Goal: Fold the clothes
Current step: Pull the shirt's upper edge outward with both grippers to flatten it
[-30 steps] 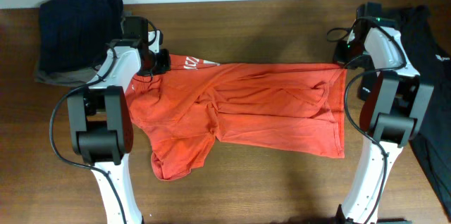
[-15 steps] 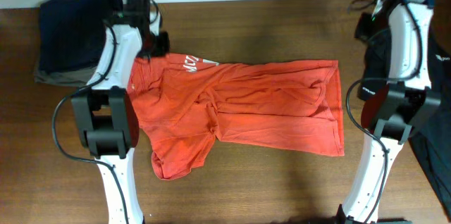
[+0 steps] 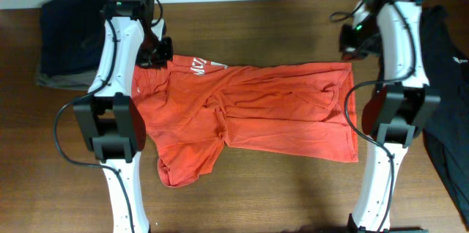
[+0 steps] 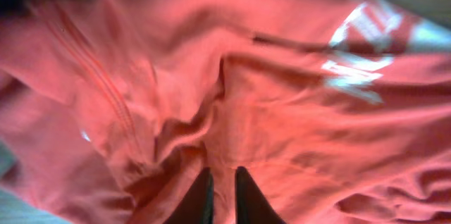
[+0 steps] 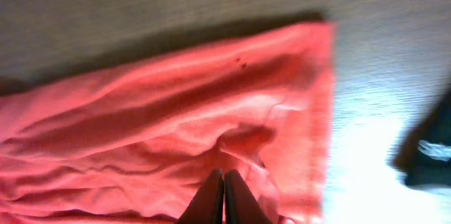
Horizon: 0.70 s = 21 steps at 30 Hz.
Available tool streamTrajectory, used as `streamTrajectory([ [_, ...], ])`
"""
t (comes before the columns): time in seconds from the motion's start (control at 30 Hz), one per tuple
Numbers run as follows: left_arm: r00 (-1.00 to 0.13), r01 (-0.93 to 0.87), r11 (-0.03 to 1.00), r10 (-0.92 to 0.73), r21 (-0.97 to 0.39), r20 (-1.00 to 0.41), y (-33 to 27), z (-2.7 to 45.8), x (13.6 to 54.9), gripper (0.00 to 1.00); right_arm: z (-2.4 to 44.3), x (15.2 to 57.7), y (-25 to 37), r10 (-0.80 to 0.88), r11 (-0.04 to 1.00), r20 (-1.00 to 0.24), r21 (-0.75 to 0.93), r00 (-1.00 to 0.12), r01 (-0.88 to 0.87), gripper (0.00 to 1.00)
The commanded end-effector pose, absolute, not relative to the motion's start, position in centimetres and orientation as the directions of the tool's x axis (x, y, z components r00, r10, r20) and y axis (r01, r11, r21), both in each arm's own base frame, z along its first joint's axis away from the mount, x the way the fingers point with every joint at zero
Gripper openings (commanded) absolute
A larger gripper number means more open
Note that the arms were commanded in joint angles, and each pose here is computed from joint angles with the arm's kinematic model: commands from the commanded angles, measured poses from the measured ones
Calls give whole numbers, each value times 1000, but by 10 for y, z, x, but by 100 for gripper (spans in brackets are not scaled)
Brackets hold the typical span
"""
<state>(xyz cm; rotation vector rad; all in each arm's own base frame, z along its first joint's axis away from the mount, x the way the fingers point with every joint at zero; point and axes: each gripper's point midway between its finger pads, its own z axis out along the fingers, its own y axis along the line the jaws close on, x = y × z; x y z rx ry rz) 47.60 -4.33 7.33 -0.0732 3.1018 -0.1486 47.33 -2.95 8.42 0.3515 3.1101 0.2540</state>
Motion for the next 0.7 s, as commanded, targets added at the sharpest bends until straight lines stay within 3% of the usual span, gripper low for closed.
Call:
streamTrajectory([
  [0.0, -993, -66, 994, -57, -89, 103, -46, 28, 460, 4, 50, 458, -18, 204, 961, 100, 168, -974, 219, 5],
  [0.1, -986, -70, 993, -55, -95, 160, -49, 8, 454, 1, 23, 450, -16, 203, 960, 137, 166, -970, 224, 4],
  [0.47, -973, -77, 993, -56, -86, 223, -48, -25, 447, 1, -29, 435, -25, 227, 957, 159, 144, -961, 250, 4],
  [0.67, -973, -63, 998, -60, -6, 224, -32, -34, 447, 0, -34, 427, -69, 319, 947, 148, -16, -936, 320, 4],
])
